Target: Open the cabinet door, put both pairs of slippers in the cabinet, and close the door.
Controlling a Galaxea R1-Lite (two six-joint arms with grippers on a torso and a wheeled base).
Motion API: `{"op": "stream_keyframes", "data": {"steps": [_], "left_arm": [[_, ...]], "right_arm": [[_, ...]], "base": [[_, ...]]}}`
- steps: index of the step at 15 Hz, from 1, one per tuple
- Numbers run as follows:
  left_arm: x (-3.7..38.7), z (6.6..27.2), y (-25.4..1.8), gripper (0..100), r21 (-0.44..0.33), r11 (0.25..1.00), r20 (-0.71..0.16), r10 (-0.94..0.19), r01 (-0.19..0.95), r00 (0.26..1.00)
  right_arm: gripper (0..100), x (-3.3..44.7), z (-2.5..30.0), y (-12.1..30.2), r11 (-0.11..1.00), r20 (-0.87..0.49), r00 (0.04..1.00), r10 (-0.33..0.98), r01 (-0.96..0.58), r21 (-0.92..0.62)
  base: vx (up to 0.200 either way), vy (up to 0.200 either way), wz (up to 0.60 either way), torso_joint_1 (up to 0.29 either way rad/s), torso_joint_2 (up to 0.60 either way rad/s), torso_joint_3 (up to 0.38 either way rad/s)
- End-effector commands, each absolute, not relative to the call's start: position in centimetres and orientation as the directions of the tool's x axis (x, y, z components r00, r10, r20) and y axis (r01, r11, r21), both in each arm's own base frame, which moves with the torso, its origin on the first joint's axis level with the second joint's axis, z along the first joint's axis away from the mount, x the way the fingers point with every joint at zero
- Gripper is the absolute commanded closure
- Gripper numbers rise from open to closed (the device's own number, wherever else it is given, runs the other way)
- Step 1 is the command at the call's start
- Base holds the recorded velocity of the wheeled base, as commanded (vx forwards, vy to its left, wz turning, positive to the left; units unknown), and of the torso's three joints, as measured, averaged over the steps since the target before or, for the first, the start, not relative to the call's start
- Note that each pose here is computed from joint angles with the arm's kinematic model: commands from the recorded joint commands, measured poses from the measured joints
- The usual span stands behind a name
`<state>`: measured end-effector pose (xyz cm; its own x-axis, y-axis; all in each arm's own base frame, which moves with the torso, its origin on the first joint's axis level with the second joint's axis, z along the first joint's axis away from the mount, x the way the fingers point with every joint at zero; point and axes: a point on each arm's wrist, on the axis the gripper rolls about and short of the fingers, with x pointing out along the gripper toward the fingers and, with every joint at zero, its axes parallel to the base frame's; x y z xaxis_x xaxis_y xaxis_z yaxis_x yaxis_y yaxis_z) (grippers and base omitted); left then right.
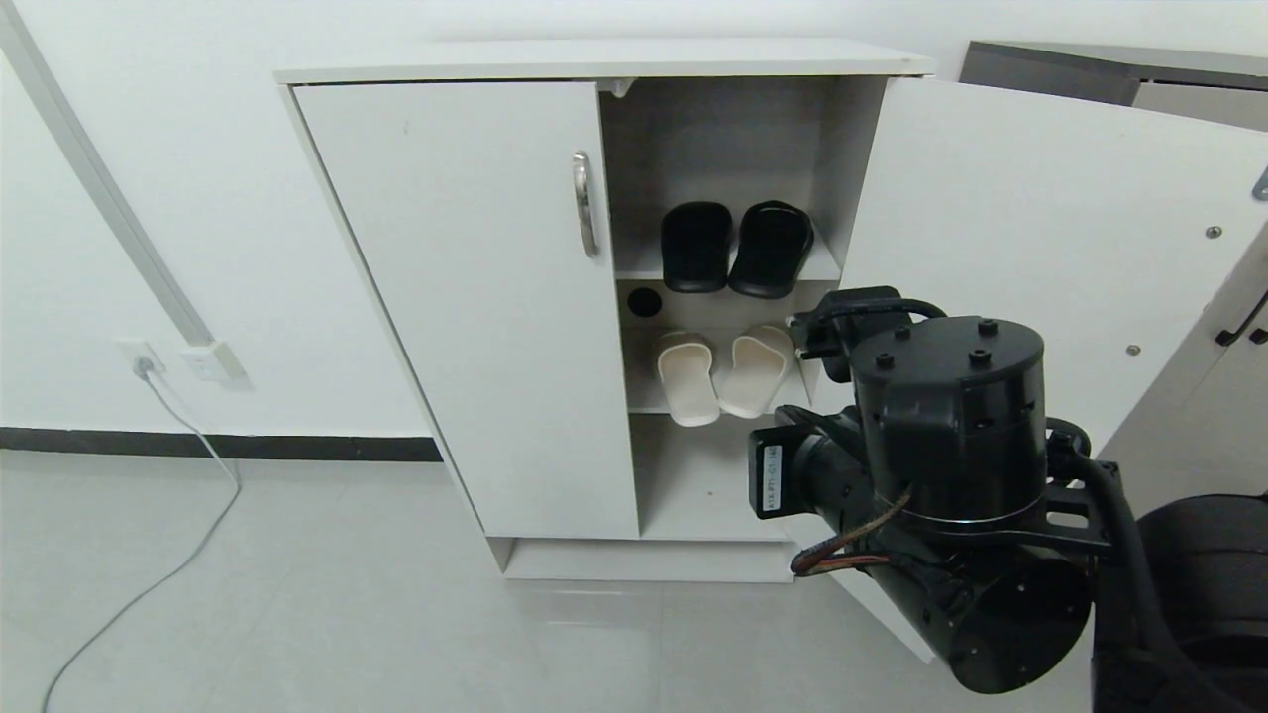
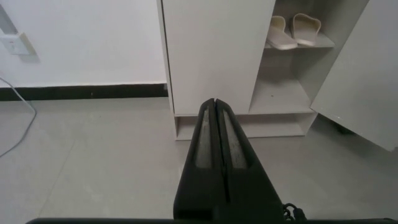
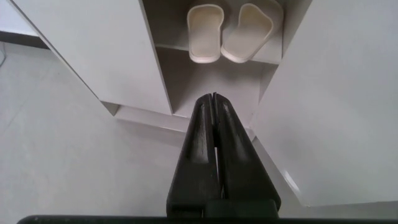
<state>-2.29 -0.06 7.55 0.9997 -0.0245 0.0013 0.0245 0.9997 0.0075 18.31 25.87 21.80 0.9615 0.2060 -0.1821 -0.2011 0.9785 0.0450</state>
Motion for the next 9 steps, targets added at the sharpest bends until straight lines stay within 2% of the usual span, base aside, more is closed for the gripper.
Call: {"op": "stream_keyframes", "data": {"steps": [1, 6, 9], "left_arm": [[-2.28, 7.55, -0.06, 100, 0.008, 1.000, 0.000, -0.025, 0.025, 1.000], [-2.28, 7.55, -0.06, 100, 0.008, 1.000, 0.000, -0.025, 0.025, 1.000], [-2.28, 7.55, -0.06, 100, 0.008, 1.000, 0.000, -0.025, 0.025, 1.000]], "right_arm": [[100, 18.34, 21.70, 25.92, 0.978, -0.184, 0.961, 0.206, -0.202, 0.043], [100, 18.33, 21.68, 25.92, 0.978, -0.185, 0.961, 0.207, -0.203, 0.042], [100, 18.33, 21.68, 25.92, 0.978, -0.185, 0.961, 0.207, -0.203, 0.042]], "base": [[0.000, 0.000, 0.00, 0.000, 0.00, 0.000], [0.000, 0.000, 0.00, 0.000, -0.02, -0.021], [0.000, 0.000, 0.00, 0.014, -0.18, -0.318]]}}
